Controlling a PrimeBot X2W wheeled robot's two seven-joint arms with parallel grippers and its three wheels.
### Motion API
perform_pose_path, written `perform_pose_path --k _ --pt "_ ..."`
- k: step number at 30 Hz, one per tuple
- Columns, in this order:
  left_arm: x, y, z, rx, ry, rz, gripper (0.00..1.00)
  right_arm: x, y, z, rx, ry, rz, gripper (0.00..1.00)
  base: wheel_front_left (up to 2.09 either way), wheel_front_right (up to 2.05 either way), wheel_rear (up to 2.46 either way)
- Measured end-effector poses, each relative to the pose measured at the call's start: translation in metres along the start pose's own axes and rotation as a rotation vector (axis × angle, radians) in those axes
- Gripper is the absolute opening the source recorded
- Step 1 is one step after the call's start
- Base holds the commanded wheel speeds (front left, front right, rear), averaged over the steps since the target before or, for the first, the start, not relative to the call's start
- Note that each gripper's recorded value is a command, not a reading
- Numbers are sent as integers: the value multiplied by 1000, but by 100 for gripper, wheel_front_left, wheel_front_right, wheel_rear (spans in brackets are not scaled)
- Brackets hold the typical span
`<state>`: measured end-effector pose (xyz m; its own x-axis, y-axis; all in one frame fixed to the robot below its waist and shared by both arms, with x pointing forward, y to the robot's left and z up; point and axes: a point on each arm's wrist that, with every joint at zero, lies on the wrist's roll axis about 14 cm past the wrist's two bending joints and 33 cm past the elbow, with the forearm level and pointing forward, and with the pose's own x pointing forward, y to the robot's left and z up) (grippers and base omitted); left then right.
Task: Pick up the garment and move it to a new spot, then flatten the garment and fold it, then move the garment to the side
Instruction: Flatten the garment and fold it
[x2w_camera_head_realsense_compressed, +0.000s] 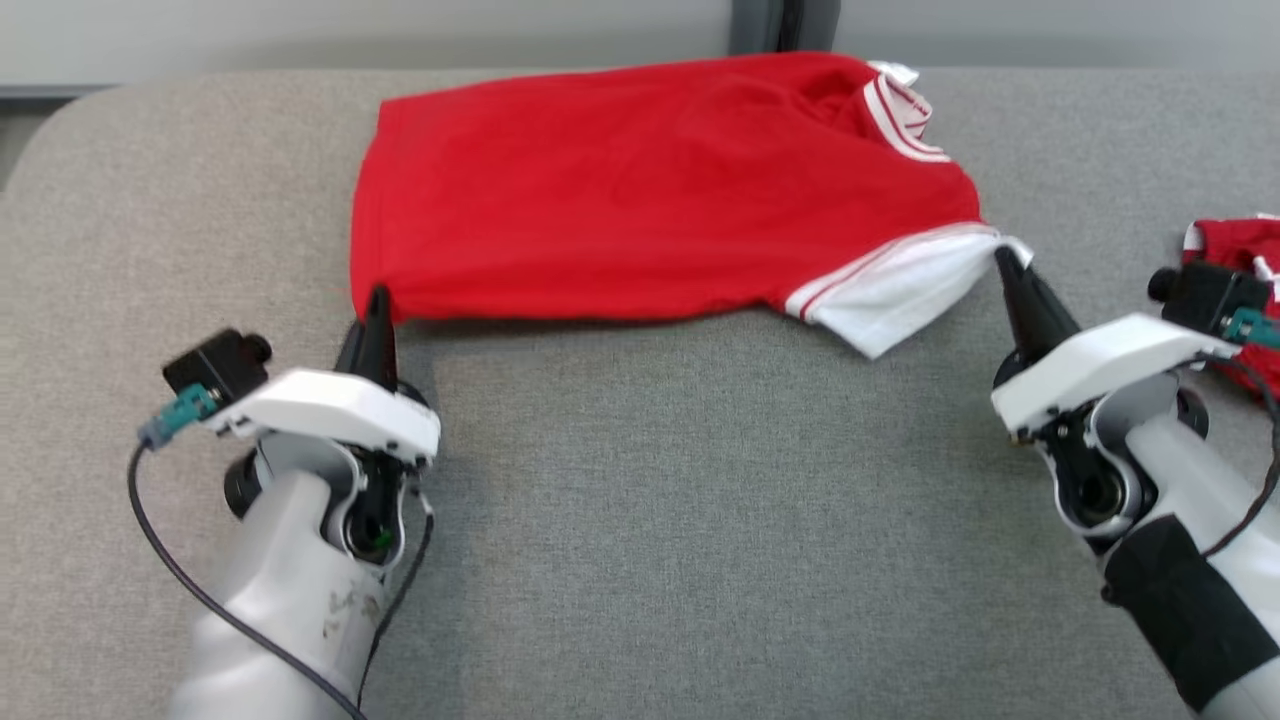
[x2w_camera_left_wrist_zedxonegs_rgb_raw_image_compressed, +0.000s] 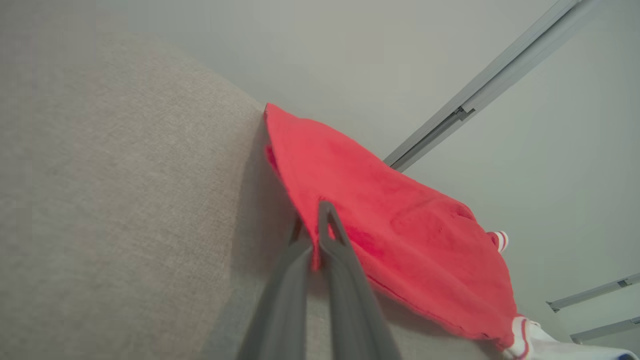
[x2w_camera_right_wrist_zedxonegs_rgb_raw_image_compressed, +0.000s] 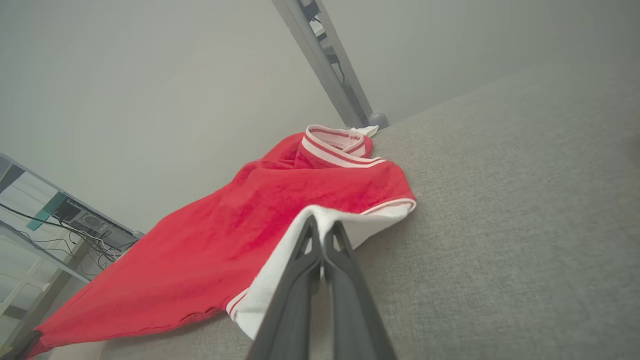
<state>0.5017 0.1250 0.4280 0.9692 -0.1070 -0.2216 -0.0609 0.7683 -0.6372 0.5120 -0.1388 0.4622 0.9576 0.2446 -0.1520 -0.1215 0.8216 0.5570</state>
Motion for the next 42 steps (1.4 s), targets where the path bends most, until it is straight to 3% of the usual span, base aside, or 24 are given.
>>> perform_pose_path --k 13,23,34,42 --pt "-48 9 -22 30 53 17 0 -50 3 -23 118 56 -9 0 0 0 0" --pt "-79 23 -16 25 -2 49 0 -84 5 -21 206 26 -11 0 0 0 0" --pt "-108 18 -33 219 24 -19 0 -120 3 -33 278 34 -17 0 0 0 0" --pt "-118 26 -36 226 20 -7 0 -137 -6 -43 287 55 -36 0 0 0 0"
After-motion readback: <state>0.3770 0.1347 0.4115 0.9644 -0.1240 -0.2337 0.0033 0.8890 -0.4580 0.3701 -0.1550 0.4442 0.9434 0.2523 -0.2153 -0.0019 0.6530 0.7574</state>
